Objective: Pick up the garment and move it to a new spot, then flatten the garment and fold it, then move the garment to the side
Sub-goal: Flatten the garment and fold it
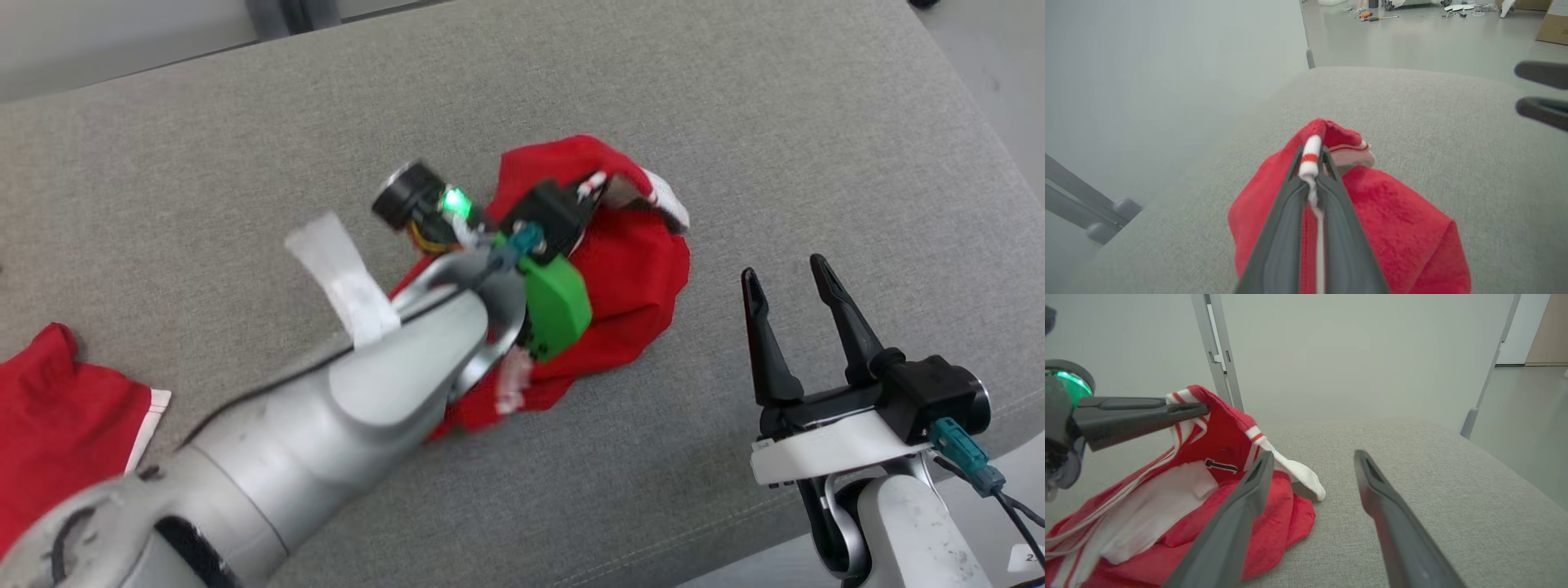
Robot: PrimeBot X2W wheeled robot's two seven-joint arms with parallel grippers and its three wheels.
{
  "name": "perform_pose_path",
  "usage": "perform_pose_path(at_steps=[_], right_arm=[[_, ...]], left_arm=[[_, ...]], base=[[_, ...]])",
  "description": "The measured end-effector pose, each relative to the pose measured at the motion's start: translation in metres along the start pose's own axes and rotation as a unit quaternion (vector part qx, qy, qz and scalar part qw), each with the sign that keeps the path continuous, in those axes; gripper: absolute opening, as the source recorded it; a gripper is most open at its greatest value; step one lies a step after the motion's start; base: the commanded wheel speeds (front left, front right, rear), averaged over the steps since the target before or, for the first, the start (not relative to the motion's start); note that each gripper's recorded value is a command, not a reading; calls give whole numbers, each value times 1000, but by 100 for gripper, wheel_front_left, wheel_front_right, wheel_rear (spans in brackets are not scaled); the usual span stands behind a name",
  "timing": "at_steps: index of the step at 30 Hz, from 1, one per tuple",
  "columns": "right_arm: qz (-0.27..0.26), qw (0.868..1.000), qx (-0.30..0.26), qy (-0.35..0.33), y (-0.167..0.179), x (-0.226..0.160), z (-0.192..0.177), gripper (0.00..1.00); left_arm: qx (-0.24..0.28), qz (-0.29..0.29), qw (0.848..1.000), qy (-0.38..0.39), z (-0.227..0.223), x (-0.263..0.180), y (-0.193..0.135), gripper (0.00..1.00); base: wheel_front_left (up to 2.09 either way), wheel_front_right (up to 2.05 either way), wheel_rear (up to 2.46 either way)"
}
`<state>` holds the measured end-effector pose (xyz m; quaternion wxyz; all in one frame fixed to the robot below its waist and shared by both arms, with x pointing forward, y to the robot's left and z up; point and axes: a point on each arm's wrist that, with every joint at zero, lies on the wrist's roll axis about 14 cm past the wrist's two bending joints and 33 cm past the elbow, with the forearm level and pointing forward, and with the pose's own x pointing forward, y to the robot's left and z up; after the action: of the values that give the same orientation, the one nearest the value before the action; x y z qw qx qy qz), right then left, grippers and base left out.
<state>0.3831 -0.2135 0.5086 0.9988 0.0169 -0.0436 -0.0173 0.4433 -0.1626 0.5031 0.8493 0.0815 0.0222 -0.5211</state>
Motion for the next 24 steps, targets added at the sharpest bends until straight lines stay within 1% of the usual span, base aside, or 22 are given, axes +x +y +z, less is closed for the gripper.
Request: perform_pose_path(at_steps=[1,5,8,11,13,15,17,18,19,21,22,24], right_arm=[[1,1000,1,-2,0,0,1,100],[8,1000,13,-6,7,-2,4,100],[4,1000,22,-6,6,-7,5,100],[-5,1000,30,-5,1,-13,5,100],[-9,999,32,-6,-1,-16,7,100],[-12,999,33,-6,-2,-20,7,100],[-16,999,33,-7,-4,-22,8,100],[-16,999,34,-7,-5,-22,8,100],[-16,999,34,-7,-5,-22,7,100],[-13,999,34,-5,-3,-20,6,100],[-11,999,34,-4,-1,-19,5,100],[-6,999,32,-3,1,-16,3,100]], left_arm=[[14,-4,1000,-10,17,4,4,0],[63,-22,995,-72,113,22,14,0],[118,-14,983,-138,189,27,24,0],[137,2,967,-214,257,21,31,0],[131,10,958,-255,289,14,34,0],[137,15,949,-284,311,6,33,0],[124,20,948,-292,315,3,36,0],[115,22,951,-288,309,4,38,0],[96,25,957,-274,294,6,42,0],[50,41,971,-231,244,8,59,0],[33,54,975,-211,220,5,70,0],[-14,94,982,-161,154,-10,97,0]], base=[[0,0,0],[0,0,0],[0,0,0],[0,0,0],[0,0,0],[0,0,0],[0,0,0],[0,0,0],[0,0,0],[0,0,0],[0,0,0],[0,0,0]])
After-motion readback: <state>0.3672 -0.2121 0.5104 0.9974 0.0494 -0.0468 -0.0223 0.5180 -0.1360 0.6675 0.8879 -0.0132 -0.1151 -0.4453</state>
